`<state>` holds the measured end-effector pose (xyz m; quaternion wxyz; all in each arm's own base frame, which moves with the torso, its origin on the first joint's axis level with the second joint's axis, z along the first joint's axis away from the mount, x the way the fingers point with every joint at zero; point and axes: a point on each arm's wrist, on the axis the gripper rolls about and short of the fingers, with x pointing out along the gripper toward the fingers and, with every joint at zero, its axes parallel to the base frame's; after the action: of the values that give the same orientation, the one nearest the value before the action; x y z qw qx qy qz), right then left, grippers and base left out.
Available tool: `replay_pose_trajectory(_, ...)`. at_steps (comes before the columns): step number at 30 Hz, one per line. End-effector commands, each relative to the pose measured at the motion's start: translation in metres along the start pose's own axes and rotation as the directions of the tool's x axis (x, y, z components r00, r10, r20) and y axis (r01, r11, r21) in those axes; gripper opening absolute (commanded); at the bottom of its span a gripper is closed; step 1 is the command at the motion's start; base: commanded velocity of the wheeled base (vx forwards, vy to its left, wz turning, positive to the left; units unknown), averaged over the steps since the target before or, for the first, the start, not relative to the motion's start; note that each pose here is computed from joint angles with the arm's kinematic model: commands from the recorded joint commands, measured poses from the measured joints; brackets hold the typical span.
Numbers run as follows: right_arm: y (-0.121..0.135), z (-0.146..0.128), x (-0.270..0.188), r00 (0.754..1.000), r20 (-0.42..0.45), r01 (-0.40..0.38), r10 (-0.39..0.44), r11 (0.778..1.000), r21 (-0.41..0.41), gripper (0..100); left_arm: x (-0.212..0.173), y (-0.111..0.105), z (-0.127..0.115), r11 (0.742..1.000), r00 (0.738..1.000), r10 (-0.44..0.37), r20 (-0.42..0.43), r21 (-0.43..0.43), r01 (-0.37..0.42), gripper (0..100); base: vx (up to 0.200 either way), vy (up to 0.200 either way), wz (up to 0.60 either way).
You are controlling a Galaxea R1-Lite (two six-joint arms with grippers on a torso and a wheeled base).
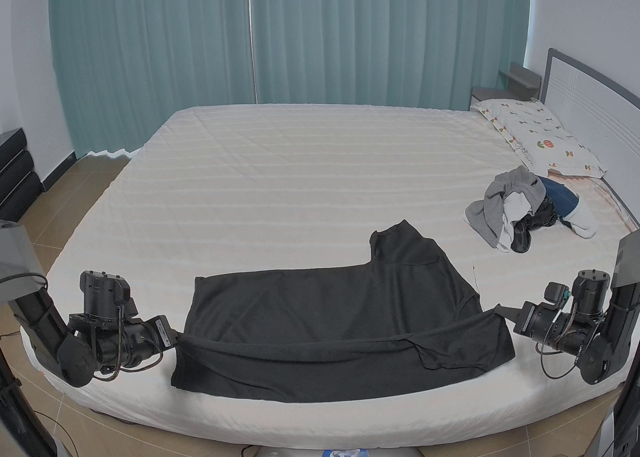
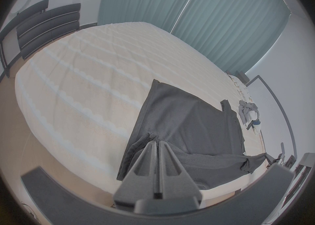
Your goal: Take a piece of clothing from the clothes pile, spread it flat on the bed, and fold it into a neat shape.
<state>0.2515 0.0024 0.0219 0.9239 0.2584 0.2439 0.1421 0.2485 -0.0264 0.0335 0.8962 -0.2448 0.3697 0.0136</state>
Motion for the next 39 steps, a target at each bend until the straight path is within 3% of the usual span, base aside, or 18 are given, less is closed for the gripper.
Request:
replay_pose_trajectory(1, 0.013, 0.01, -0.022, 0.998, 0.046, -0.049, 0.05, 0.998, -0.027, 0, -0.024, -0.008, 0.011, 0.999, 0.998, -0.037, 0.058, 0.02, 0.036, 0, 0.0, 0.0, 0.0)
replay_pose_trajectory(7, 0.016, 0.013, -0.034, 0.996, 0.063, -0.064, 0.067, 0.997, -0.038, 0, -0.034, -0.009, 0.011, 0.998, 0.998, -0.036, 0.054, 0.046, 0.034, 0, 0.0, 0.0, 0.0)
replay_pose_trajectory(10, 0.011, 0.014, -0.036, 0.997, 0.066, -0.047, 0.049, 0.998, -0.029, 0, -0.04, -0.007, 0.006, 0.996, 1.0, -0.011, 0.008, 0.088, 0.01, 0, 0.0, 0.0, 0.0)
replay_pose_trajectory(24, 0.007, 0.006, -0.032, 0.999, 0.021, -0.036, 0.037, 0.999, -0.034, 0, -0.042, -0.009, 0.008, 0.996, 0.997, 0.032, -0.075, 0.08, -0.026, 0, 0.0, 0.0, 0.0)
replay_pose_trajectory(31, -0.006, 0.002, -0.012, 1.0, -0.011, -0.019, 0.019, 1.0, -0.014, 0, -0.019, -0.007, 0.009, 0.997, 0.991, 0.056, -0.119, 0.062, -0.049, 0, 0.0, 0.0, 0.0)
replay_pose_trajectory(34, -0.019, 0.0, 0.008, 1.0, -0.014, -0.001, 0.001, 1.0, -0.006, 0, 0.011, -0.005, 0.007, 0.996, 0.983, 0.089, -0.159, 0.036, -0.084, 0, 0.0, 0.0, 0.0)
replay_pose_trajectory(39, -0.03, -0.002, 0.028, 0.999, -0.003, 0.041, -0.042, 0.999, -0.004, 0, 0.039, -0.001, 0.007, 0.996, 0.989, 0.076, -0.123, -0.035, -0.081, 0, 0.0, 0.0, 0.0)
